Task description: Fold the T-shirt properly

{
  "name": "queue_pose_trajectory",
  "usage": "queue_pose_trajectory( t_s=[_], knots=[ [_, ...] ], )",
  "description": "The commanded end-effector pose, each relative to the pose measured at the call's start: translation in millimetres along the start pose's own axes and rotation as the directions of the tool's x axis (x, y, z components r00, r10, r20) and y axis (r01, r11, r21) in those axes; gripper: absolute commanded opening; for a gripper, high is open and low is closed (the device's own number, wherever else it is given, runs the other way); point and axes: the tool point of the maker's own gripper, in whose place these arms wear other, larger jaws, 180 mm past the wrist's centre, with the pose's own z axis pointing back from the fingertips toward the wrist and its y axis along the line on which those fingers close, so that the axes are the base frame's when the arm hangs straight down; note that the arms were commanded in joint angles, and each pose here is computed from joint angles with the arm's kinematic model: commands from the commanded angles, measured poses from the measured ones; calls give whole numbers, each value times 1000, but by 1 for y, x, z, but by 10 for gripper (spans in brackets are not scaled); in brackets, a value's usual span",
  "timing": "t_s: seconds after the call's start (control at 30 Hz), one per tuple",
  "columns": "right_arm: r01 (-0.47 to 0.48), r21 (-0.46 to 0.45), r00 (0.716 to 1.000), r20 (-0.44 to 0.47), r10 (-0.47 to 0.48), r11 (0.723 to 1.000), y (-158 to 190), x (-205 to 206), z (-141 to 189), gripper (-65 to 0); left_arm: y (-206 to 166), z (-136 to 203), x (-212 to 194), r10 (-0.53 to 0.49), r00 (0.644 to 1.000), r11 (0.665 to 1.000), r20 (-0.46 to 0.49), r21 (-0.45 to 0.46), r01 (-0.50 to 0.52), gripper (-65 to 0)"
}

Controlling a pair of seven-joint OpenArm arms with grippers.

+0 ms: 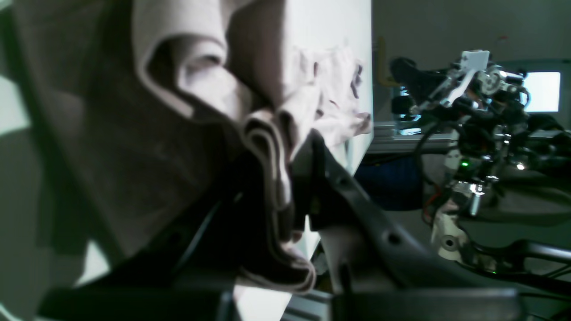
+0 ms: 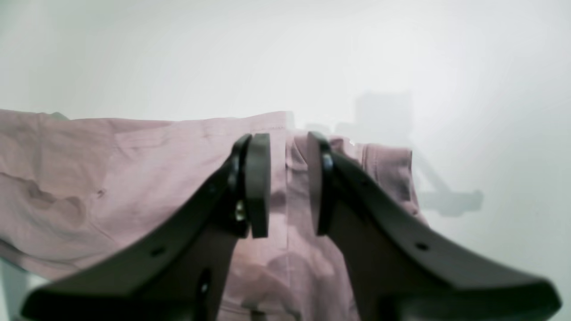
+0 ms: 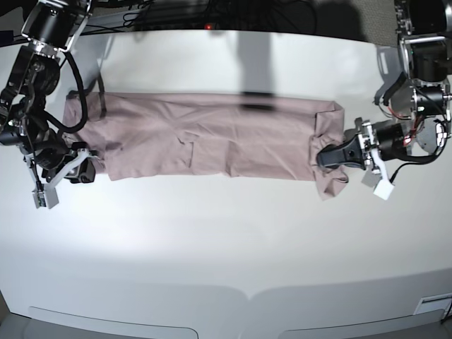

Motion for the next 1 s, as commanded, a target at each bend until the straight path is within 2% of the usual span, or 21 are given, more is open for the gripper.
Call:
queue_pose_trajectory(
  t_s=[0.0, 0.23, 0.43, 0.6, 0.8, 0.97],
  knots=[
    [-24, -9, 998, 61, 25, 1000, -4, 21, 6, -498, -14, 1, 16, -50, 998, 998, 32, -32, 51, -650],
    [-24, -9, 998, 62, 25, 1000, -4, 21, 6, -498, -59, -31, 21, -169, 984, 977, 48, -123, 173, -650],
    [-24, -9, 998, 61, 25, 1000, -4, 21, 6, -498, -66, -54, -2, -271, 962, 962, -42, -48, 269, -650],
    [-24, -9, 998, 62, 25, 1000, -4, 21, 6, -498, -58, -70, -23, -256, 962, 967, -96, -14, 256, -650],
    [-24, -8, 998, 63, 25, 1000, -4, 21, 6, -498, -80, -99, -28, -234, 971, 969, -58, -90, 228, -650],
    [-24, -8, 998, 63, 25, 1000, -4, 21, 6, -498, -89, -124, -39, -233, 970, 970, -75, -93, 226, -650]
  ],
)
